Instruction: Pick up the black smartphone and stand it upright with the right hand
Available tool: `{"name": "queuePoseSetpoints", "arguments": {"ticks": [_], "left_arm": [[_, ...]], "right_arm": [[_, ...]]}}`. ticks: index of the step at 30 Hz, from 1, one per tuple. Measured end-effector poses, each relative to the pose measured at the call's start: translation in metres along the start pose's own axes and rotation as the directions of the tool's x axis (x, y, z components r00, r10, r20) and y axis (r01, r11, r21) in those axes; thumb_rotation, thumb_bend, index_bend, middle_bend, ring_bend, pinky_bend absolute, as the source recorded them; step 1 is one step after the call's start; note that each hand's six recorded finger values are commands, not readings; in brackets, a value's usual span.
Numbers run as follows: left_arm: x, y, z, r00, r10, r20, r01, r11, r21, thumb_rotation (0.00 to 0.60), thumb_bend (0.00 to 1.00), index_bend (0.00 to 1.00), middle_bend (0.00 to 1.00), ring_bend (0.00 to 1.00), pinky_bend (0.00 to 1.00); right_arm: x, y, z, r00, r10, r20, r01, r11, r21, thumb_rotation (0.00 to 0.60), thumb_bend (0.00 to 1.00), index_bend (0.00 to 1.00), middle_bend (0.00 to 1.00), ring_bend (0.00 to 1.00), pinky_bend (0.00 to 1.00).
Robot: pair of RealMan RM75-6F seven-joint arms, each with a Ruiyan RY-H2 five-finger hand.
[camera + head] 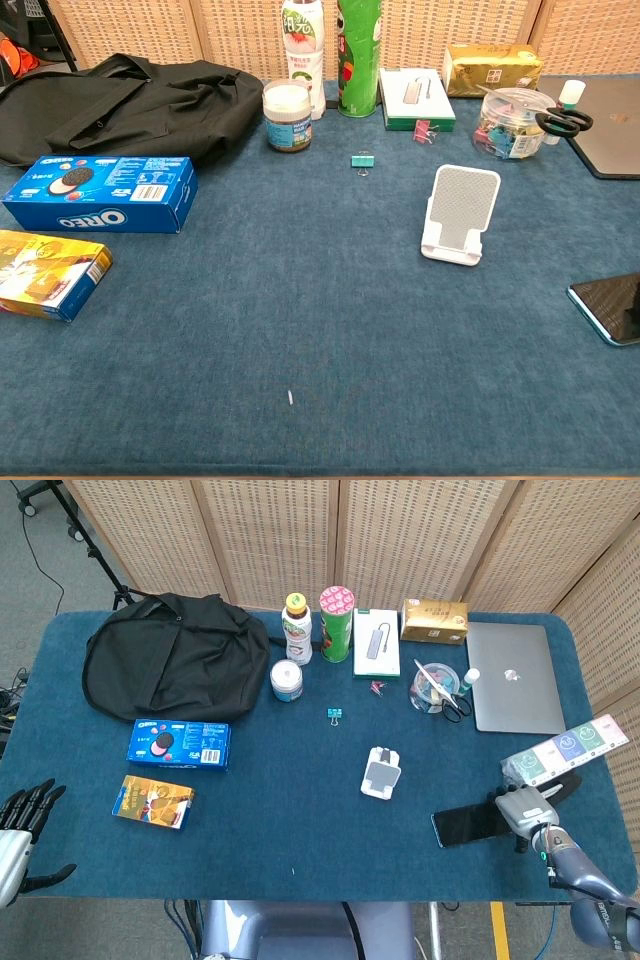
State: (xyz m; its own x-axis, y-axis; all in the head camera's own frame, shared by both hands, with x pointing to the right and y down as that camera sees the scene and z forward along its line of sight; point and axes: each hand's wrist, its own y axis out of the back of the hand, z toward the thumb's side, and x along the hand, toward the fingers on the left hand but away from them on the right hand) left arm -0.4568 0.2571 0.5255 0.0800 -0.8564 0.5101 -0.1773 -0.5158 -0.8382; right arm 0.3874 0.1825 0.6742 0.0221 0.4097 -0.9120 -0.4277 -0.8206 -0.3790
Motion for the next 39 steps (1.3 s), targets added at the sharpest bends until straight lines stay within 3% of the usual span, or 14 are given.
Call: {"name": "queuePoseSetpoints", "arguments": {"ticks": [5, 13, 21, 28, 39], "left_arm": [[0.000, 0.000, 0.001, 1.000, -0.001, 0.003, 0.001, 1.000, 0.002, 0.600, 0.00, 0.00, 0.00, 0.00, 0.00], [-0.001, 0.000, 0.000, 1.000, 0.003, 0.004, -0.003, 1.000, 0.001, 0.600, 0.00, 0.00, 0.00, 0.00, 0.00], [-0.001, 0.001, 0.000, 1.000, 0.003, 0.002, -0.003, 1.000, -0.001, 0.600, 0.00, 0.00, 0.00, 0.00, 0.00], [-0.001, 0.001, 0.000, 1.000, 0.003, 0.002, -0.003, 1.000, 0.001, 0.600, 0.00, 0.00, 0.00, 0.00, 0.00], [-0.001, 0.000, 0.000, 1.000, 0.001, 0.002, -0.001, 1.000, 0.003, 0.600, 0.00, 0.00, 0.00, 0.00, 0.00]], "right_arm": [[0.006, 0.005, 0.013, 0.993, -0.086, -0.077, 0.088, 0.996, 0.030, 0.600, 0.05, 0.26, 0.06, 0.05, 0.21], [0.009, 0.000, 0.029, 0.964, -0.188, -0.189, 0.198, 0.979, 0.036, 0.600, 0.05, 0.19, 0.04, 0.04, 0.19], [0.006, -0.005, 0.030, 0.953, -0.245, -0.180, 0.249, 0.969, -0.003, 0.600, 0.00, 0.19, 0.02, 0.02, 0.19], [0.010, -0.015, 0.032, 0.956, -0.236, -0.177, 0.235, 0.972, -0.025, 0.600, 0.00, 0.19, 0.02, 0.02, 0.19], [0.010, -0.026, 0.034, 0.943, -0.273, -0.188, 0.267, 0.962, -0.059, 0.600, 0.00, 0.19, 0.04, 0.03, 0.19]]}}
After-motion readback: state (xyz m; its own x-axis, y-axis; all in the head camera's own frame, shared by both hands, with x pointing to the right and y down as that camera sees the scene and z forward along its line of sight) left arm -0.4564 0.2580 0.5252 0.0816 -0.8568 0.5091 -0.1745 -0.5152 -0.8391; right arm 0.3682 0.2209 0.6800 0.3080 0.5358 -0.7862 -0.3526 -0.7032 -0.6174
